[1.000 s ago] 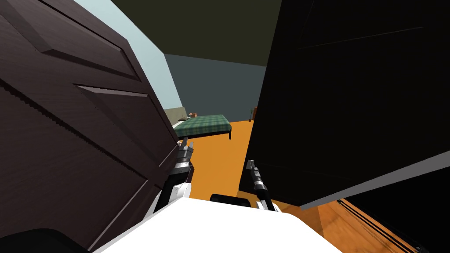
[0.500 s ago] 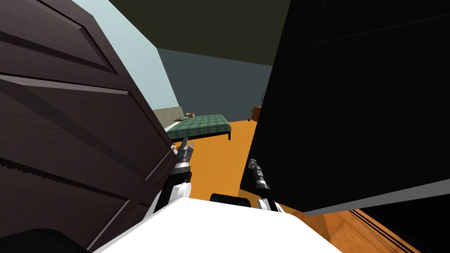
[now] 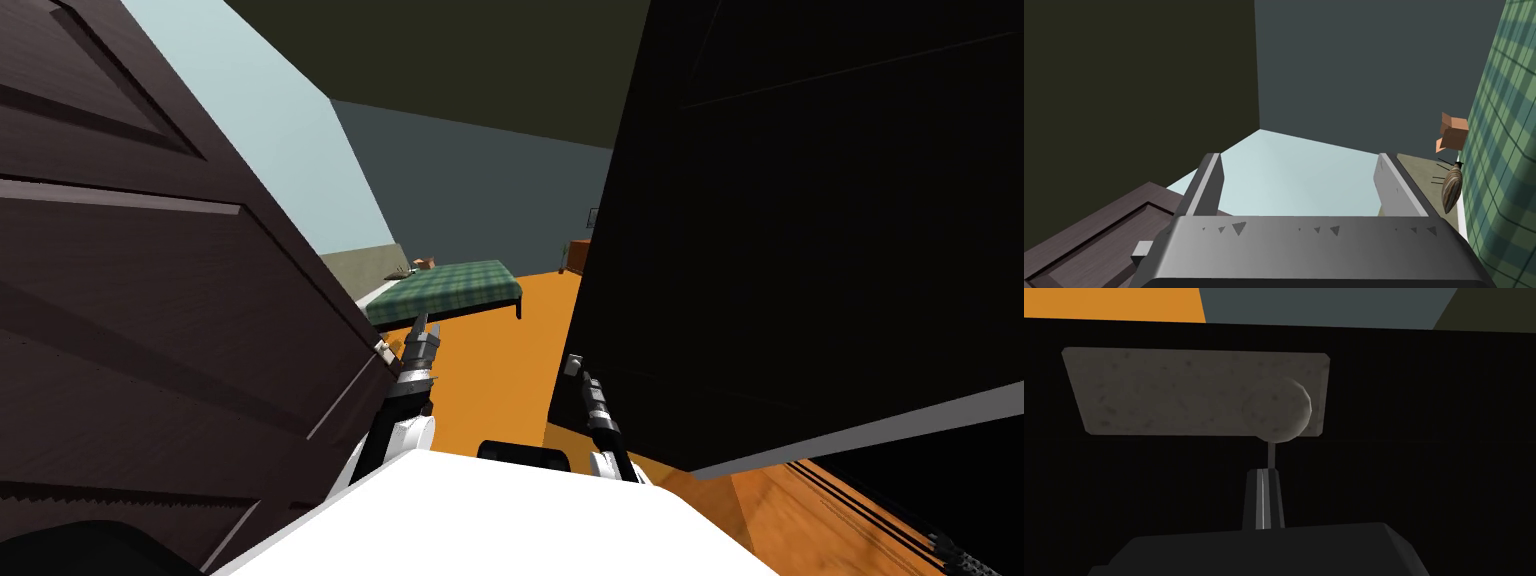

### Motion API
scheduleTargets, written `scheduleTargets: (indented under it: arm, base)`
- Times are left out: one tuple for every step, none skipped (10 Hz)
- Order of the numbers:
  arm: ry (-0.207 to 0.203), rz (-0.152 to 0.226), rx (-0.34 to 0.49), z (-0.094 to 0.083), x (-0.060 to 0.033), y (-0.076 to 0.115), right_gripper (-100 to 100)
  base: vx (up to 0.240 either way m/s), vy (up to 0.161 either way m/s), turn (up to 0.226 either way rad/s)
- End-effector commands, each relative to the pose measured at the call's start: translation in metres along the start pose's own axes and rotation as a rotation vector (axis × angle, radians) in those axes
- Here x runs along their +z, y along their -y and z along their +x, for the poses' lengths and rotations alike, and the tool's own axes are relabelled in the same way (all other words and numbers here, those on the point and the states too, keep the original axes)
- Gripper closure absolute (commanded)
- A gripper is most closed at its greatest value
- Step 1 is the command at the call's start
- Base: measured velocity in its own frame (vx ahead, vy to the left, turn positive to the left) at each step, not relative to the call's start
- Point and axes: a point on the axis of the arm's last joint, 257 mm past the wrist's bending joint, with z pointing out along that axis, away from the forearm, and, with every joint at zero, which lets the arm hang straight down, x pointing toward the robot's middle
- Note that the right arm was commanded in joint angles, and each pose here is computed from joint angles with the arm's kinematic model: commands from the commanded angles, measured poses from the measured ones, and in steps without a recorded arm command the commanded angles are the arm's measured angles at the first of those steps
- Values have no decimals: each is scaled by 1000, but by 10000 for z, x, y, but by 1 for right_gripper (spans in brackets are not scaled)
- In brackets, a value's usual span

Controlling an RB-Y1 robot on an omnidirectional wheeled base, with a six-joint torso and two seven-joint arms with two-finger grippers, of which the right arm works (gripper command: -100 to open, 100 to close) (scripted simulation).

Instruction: Push the door open

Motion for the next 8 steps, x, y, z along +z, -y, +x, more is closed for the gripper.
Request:
scheduleTargets:
  arm:
    - [3, 0, 7, 11, -8, -2, -100]
    - [5, 1, 14, 23, -14, -5, -100]
    - [8, 1, 25, 50, -22, -8, -100]
    - [10, 1, 33, 71, -27, -9, -100]
    - [9, 1, 28, 59, -21, -10, -100]
    - [14, -2, 20, 8, -32, -10, -100]
    - [15, -3, 19, -1, -34, -10, -100]
    - [17, -5, 17, -18, -39, -11, -100]
  base:
    - [-222, 101, -46]
    - [-225, 95, -49]
    - [-251, 91, -49]
    - [-237, 112, -48]
    - [-102, 55, -17]
    - [114, 4, 30]
    - [181, -14, 30]
    - [186, 10, 25]
